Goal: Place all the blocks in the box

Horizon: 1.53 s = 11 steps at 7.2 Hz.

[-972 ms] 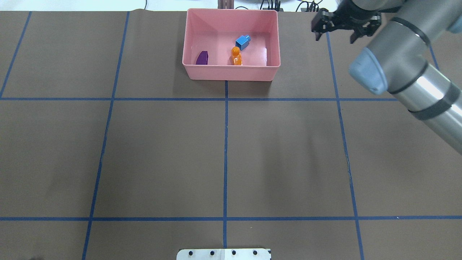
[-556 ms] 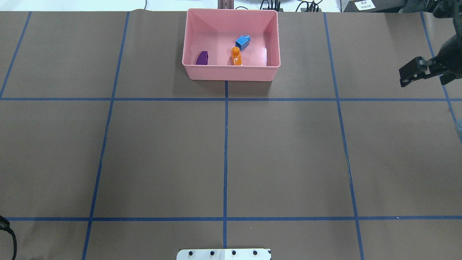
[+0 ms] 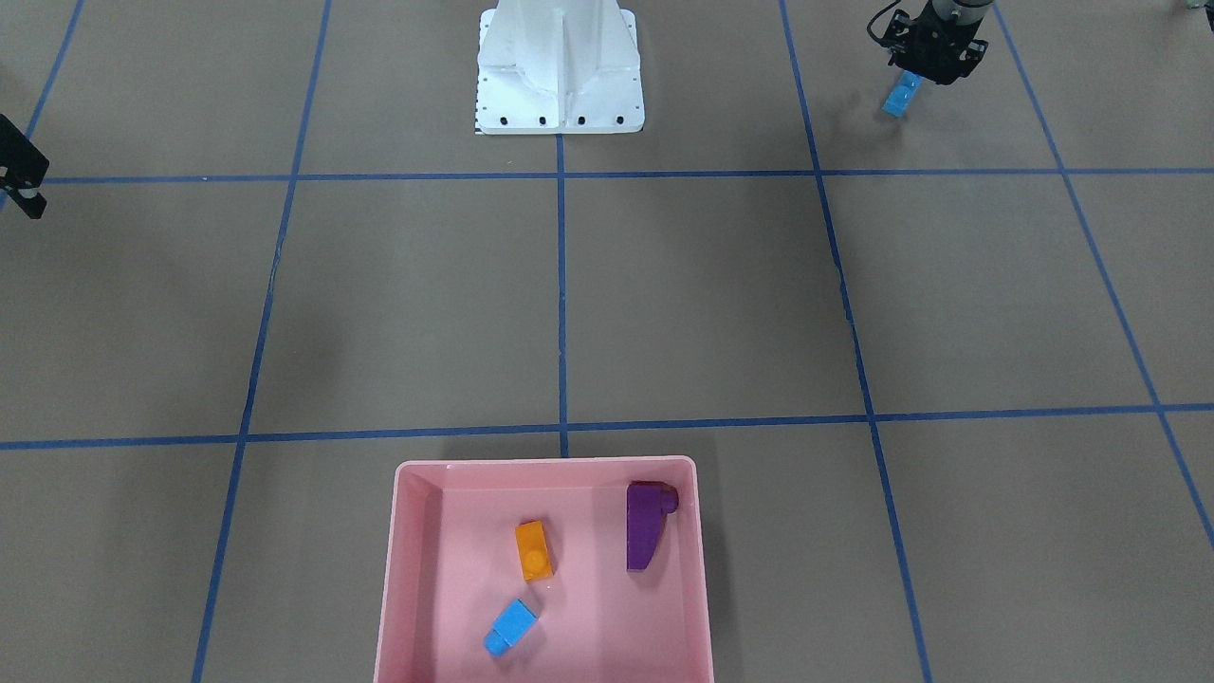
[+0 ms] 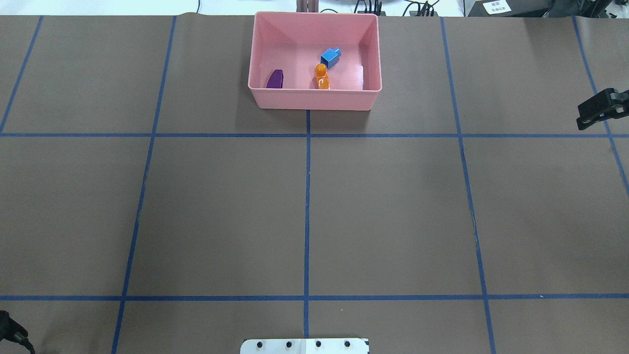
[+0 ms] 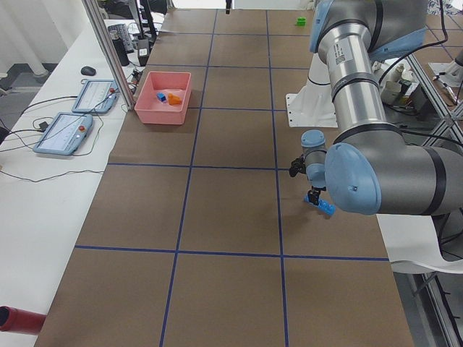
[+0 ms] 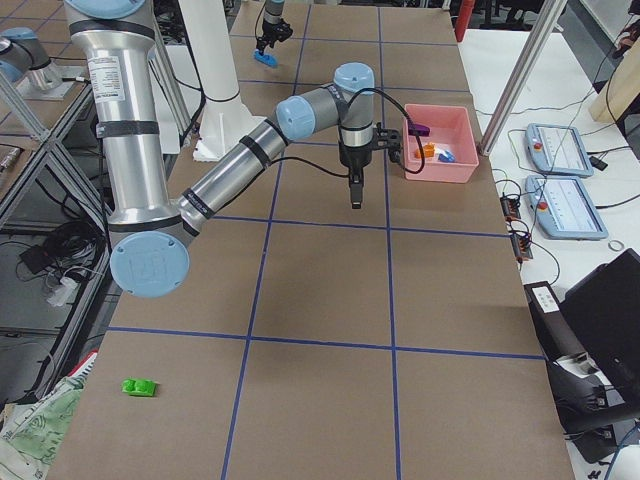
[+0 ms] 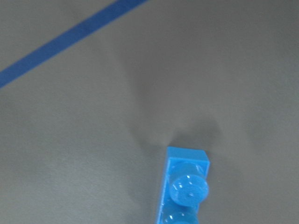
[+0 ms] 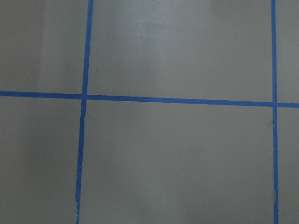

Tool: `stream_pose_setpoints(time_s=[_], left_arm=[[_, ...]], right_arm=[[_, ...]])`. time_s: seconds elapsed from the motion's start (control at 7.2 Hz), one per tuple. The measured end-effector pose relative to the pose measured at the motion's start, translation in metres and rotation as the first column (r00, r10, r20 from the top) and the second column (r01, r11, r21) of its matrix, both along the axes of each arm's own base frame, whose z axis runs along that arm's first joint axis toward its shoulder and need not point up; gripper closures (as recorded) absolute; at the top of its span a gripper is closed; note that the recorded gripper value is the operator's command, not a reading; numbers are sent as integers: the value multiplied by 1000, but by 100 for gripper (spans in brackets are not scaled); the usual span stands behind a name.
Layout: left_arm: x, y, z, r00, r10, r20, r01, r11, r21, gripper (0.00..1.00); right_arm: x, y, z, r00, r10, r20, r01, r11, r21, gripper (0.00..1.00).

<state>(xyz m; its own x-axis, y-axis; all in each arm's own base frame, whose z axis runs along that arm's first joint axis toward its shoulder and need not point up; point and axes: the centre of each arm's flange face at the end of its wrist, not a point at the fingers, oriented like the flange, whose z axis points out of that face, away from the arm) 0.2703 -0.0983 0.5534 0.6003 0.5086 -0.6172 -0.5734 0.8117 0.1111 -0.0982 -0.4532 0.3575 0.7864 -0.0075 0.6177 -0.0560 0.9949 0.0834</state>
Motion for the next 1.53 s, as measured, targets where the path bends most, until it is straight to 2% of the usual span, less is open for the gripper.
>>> stream_pose_setpoints(time_s=[0.83, 0.97, 1.11, 1.25, 1.39, 1.53], left_arm=[[23, 6, 2, 999, 15, 32, -15, 1000, -1, 32], [29, 6, 0, 999, 15, 36, -15, 1000, -1, 37], [33, 6, -1, 999, 15, 39, -15, 1000, -1, 46], [34, 6, 0, 999, 16, 42, -16, 1000, 0, 66], [35, 6, 2, 999, 16, 46, -16, 1000, 0, 92], [34, 6, 3, 999, 15, 50, -15, 1000, 0, 100]], right_arm=[[5, 9, 20, 1000, -17, -16, 17, 1000, -25, 0], [6, 11, 25, 999, -28, -19, 27, 999, -26, 0], [7, 13, 27, 999, -32, -19, 32, 999, -26, 0], [7, 13, 28, 999, -35, -18, 35, 999, -27, 0], [7, 13, 28, 999, -37, -16, 36, 999, -27, 0], [7, 13, 27, 999, -37, -15, 37, 999, -27, 0]])
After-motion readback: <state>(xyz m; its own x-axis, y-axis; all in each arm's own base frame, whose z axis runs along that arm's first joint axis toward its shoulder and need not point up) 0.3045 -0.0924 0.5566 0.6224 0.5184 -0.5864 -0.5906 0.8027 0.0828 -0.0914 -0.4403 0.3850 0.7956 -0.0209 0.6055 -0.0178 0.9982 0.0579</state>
